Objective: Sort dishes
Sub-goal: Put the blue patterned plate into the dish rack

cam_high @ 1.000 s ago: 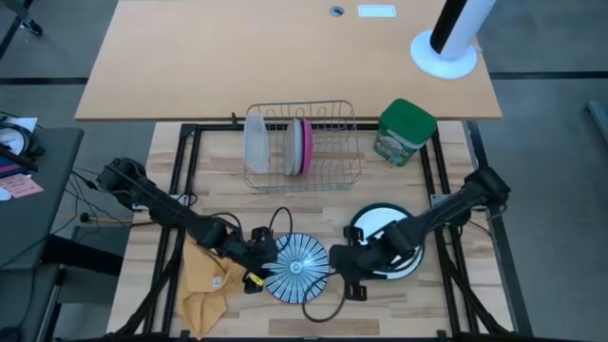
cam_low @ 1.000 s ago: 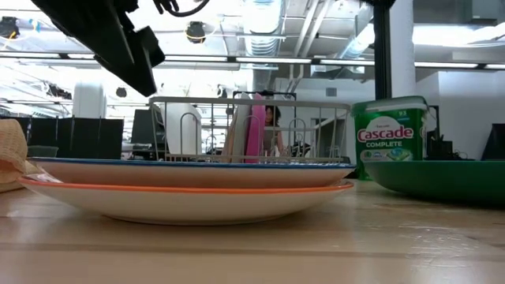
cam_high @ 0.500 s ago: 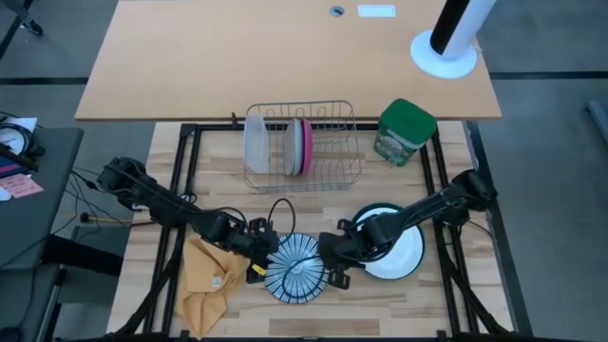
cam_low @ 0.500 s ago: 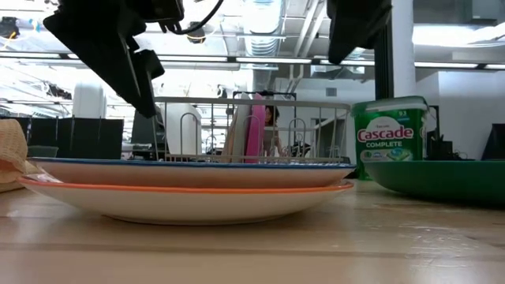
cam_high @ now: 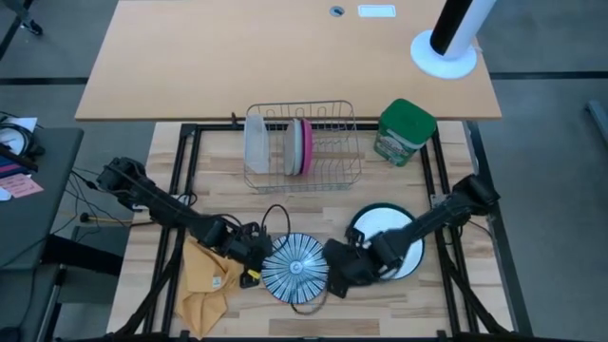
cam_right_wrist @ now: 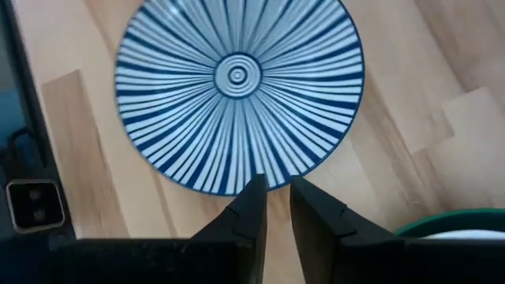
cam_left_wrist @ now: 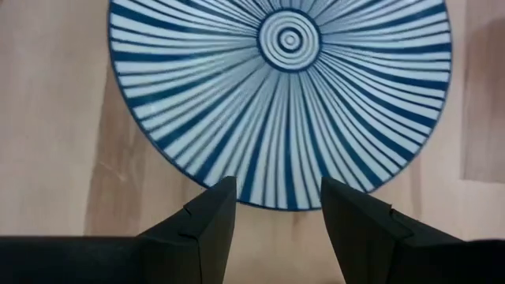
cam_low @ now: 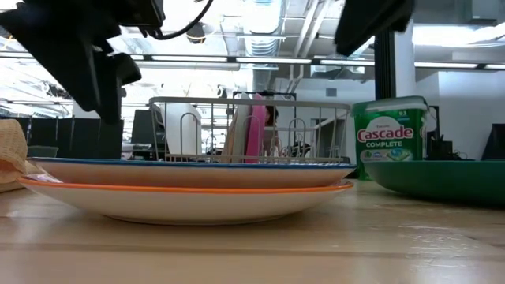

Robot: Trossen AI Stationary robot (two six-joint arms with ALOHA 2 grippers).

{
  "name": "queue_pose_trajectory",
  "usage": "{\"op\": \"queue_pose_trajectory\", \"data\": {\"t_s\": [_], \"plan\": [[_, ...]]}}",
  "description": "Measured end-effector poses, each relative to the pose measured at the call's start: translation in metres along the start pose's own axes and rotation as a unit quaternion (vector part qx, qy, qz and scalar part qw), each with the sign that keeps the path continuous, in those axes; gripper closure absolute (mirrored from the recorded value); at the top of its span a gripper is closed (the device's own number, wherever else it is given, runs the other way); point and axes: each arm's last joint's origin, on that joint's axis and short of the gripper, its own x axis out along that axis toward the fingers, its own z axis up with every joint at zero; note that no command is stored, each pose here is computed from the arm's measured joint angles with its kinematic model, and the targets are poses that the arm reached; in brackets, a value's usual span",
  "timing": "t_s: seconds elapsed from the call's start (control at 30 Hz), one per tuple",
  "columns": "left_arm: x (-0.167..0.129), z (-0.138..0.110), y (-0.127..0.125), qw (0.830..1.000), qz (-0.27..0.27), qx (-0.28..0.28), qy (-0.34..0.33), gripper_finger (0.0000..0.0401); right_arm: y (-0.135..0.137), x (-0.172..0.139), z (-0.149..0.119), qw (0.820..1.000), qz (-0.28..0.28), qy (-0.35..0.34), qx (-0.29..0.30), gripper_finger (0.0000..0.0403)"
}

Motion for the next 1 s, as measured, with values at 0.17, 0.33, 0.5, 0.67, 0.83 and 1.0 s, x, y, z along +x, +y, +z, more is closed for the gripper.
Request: {"op": "queue_pose_trajectory", "data": {"t_s": [0.17,0.33,0.5,0.67,0.83,1.0], "plan": [[-0.001,-0.002,-0.004,1.000,0.010,-0.006,-0.009,0.0221,0.016,-0.010,-0.019,0.998,-0.014,-0.036,-0.054,0.0341],[-0.002,-0.004,-0.007,0.999,0.030,-0.001,-0.025,0.0221,0.025,-0.016,-0.031,0.993,-0.027,-0.065,-0.090,0.0341],[-0.002,-0.006,-0.010,0.999,0.040,-0.013,-0.034,0.0221,0.026,-0.004,-0.042,0.991,-0.022,-0.080,-0.109,0.0341],[-0.003,-0.009,-0.014,0.998,0.043,-0.009,-0.040,0.0221,0.017,0.015,-0.046,0.989,-0.020,-0.083,-0.124,0.0341],[-0.004,-0.012,-0.019,0.998,0.047,0.000,-0.045,0.0221,0.009,0.025,-0.042,0.989,-0.022,-0.083,-0.123,0.0341],[-0.002,-0.017,-0.025,0.996,0.066,0.031,-0.054,0.0221,0.001,0.037,-0.041,0.992,0.007,-0.053,-0.114,0.0342]]}}
